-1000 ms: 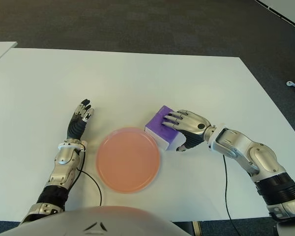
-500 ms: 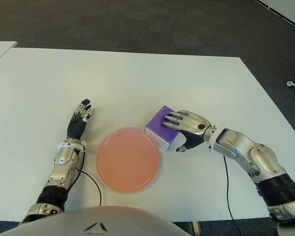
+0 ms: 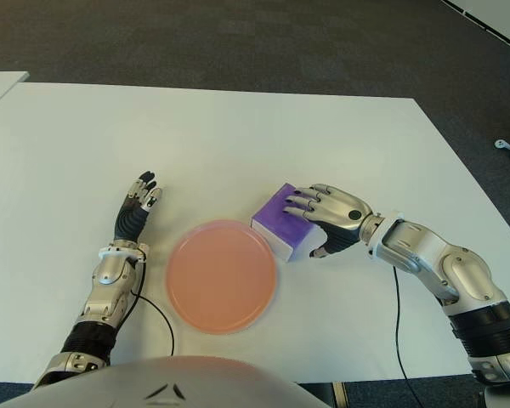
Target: Put the tissue paper into the plate.
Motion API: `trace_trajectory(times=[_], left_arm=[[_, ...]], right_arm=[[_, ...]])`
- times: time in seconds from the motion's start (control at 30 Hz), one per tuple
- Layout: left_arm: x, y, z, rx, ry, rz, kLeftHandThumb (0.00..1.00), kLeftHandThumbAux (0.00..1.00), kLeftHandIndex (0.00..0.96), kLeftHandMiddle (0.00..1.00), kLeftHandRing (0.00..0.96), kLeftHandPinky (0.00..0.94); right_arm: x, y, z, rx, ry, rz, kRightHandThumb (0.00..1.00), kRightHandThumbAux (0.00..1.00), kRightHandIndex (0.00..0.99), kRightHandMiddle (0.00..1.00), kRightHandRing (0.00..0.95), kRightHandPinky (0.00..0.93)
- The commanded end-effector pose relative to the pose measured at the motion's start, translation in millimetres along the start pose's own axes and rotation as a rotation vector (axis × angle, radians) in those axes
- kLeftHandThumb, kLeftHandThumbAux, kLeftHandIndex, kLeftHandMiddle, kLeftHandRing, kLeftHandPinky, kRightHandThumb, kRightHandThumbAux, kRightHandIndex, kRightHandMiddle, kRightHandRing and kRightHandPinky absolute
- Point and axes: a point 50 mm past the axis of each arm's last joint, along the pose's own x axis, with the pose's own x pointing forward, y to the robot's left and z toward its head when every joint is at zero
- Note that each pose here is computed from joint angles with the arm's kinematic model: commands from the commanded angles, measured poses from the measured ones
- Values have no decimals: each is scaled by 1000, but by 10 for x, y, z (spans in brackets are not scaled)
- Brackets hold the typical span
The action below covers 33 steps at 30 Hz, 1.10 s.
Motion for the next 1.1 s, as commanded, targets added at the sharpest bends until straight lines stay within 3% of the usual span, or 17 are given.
trace_trajectory(times=[0.03, 0.3, 0.5, 0.83, 1.1], left_arm=[[-137, 62, -232, 6, 131, 8, 0, 471, 0, 0, 0, 0], [-132, 68, -242, 10, 129, 2, 0, 474, 0, 0, 0, 0], [-141, 49, -254, 6, 130, -4, 0, 478, 0, 0, 0, 0], [-142, 20, -251, 0, 134, -14, 0, 463, 0, 0, 0, 0], [-151, 13, -243, -4, 138, -6, 0, 453, 0, 0, 0, 0]], right_arm=[[25, -221, -145, -35, 22, -100, 102, 478, 0, 6, 0, 0], [117, -308, -238, -12, 60, -287, 144, 468, 0, 13, 0, 0], [196, -334, -288, -8, 68, -415, 230, 464, 0, 16, 0, 0], [418, -240, -355, -107, 19, -452, 292, 443, 0, 0, 0, 0], [477, -184, -422, -116, -21, -427, 313, 403, 0, 0, 0, 0]])
